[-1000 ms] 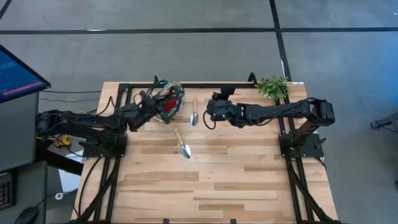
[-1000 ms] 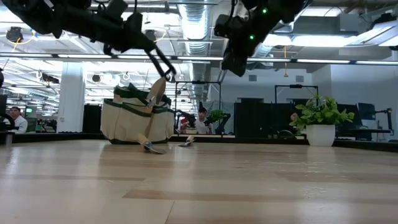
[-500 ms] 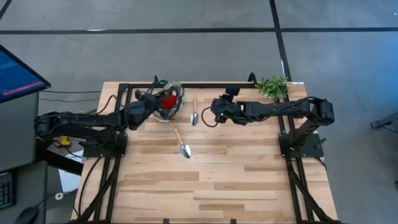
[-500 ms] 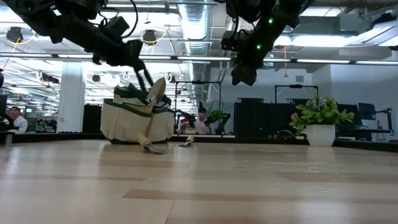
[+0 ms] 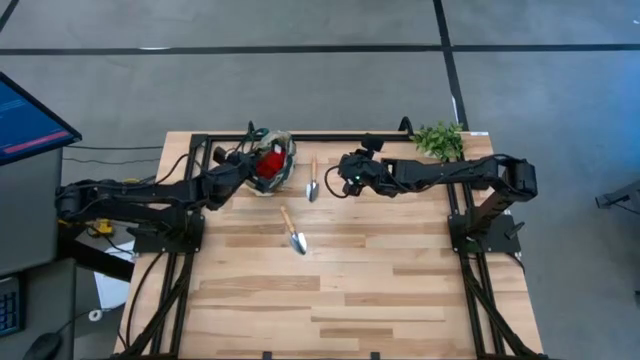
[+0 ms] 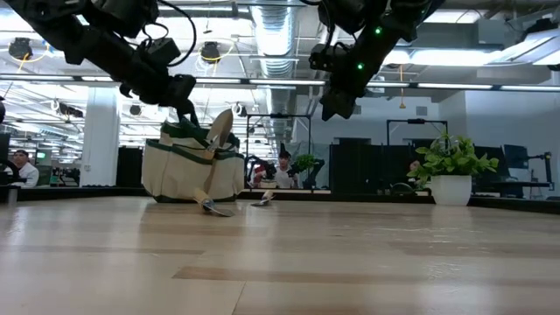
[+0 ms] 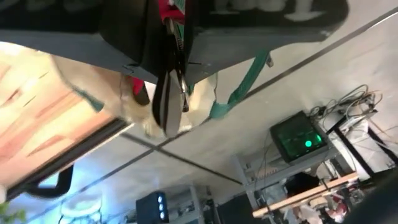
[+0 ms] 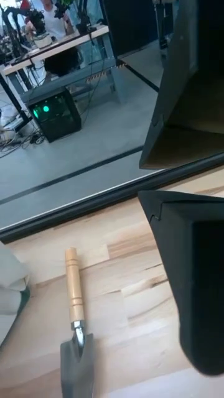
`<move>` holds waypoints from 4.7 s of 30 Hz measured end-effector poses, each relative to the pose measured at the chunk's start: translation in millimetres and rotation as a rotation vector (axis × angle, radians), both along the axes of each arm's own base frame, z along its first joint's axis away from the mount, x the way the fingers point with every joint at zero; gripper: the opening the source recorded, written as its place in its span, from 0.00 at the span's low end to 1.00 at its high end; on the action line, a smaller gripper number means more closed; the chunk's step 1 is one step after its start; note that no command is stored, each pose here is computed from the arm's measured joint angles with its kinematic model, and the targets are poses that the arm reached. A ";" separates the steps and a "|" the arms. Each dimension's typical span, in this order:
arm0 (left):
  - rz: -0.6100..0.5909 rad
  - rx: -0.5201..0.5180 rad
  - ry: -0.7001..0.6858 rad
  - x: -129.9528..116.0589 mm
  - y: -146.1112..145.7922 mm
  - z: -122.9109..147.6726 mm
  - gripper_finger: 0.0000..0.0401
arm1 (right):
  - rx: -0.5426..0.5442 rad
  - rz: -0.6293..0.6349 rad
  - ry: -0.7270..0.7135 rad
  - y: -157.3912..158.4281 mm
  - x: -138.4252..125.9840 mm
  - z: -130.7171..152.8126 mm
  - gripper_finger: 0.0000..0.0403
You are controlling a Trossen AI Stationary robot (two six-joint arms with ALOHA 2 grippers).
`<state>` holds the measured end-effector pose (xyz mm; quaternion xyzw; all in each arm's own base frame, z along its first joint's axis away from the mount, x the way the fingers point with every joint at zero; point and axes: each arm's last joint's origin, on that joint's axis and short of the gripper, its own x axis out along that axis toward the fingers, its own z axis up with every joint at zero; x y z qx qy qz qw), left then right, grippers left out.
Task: Pick & Place Garden tools in Gardening bag
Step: Put the green fruit pruner into the yellow gardening bag, then adjust the yellow gardening bag
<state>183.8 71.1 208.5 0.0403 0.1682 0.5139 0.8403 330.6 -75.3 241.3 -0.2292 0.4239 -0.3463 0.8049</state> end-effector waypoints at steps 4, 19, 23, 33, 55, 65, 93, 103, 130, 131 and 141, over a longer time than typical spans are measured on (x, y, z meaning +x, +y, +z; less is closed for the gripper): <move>0.017 -0.029 -0.002 0.0 5.4 -4.5 0.05 | 0.000 0.002 0.000 0.5 0.1 0.0 0.15; -0.132 -0.027 -0.059 7.7 7.6 0.7 0.46 | -0.001 0.004 0.001 0.7 0.2 0.1 0.15; -0.153 0.038 -0.133 3.1 4.1 17.1 0.49 | -0.001 0.005 0.001 0.7 0.3 0.1 0.15; -0.157 0.092 -0.201 -19.3 -3.3 39.8 0.30 | 0.300 0.325 -0.152 10.2 4.8 11.5 0.15; 0.068 -0.128 0.006 -45.6 -8.2 5.6 0.00 | 0.527 0.681 -0.265 57.2 16.6 19.0 0.01; 0.230 -0.189 0.095 -58.6 0.6 -24.4 0.00 | 0.546 0.755 -0.268 85.3 17.9 20.4 0.01; -0.005 -0.327 -0.308 -68.1 11.2 -88.8 0.00 | 0.507 0.756 -0.262 95.1 18.0 20.6 0.00; -0.015 -0.421 -0.306 -60.6 9.5 -101.5 0.00 | 0.498 0.763 -0.257 95.2 18.0 20.7 0.00; -0.183 -0.473 -0.278 20.2 -1.6 -108.5 0.00 | 0.510 0.754 -0.212 95.5 15.4 16.9 0.00; -0.188 -0.472 -0.276 21.6 -2.8 -108.4 0.00 | 0.513 0.753 -0.206 95.5 15.1 16.4 0.00; -0.161 -0.442 -0.246 20.2 -4.7 -109.7 0.00 | 0.510 0.601 -0.129 80.9 8.9 8.2 0.00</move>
